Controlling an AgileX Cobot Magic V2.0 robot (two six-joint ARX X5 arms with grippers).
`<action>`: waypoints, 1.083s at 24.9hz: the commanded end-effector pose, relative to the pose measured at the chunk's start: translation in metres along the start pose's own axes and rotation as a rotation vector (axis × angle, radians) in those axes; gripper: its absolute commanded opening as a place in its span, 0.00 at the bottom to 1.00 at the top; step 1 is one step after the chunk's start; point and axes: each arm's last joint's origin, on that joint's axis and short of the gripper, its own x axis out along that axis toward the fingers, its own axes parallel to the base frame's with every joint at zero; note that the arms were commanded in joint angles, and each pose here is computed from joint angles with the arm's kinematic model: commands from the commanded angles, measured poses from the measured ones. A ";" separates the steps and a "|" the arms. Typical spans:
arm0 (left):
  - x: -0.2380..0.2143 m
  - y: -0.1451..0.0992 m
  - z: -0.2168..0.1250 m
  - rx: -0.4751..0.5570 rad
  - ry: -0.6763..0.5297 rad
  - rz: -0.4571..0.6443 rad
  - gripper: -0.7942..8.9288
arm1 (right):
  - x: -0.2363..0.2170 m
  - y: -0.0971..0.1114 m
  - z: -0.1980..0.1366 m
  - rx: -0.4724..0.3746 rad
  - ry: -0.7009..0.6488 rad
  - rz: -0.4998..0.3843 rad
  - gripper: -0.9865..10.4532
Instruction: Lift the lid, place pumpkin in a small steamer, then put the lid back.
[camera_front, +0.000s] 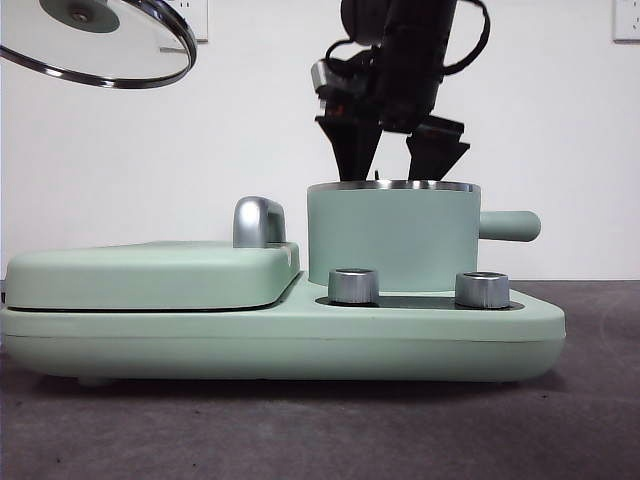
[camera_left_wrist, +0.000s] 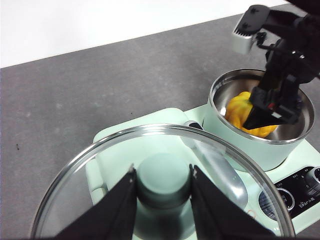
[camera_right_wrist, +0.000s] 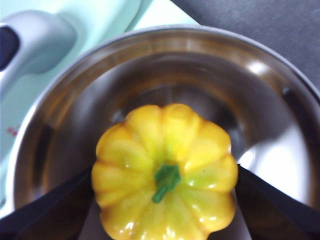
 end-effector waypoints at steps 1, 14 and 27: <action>-0.002 0.000 0.007 0.008 -0.045 0.001 0.10 | 0.011 0.002 0.007 -0.017 -0.003 0.001 0.39; -0.002 0.000 0.009 0.009 -0.060 0.001 0.10 | 0.033 0.002 0.009 -0.015 0.043 0.011 0.39; -0.002 0.000 0.009 0.008 -0.059 0.001 0.10 | 0.014 0.006 0.012 -0.022 0.009 0.001 0.49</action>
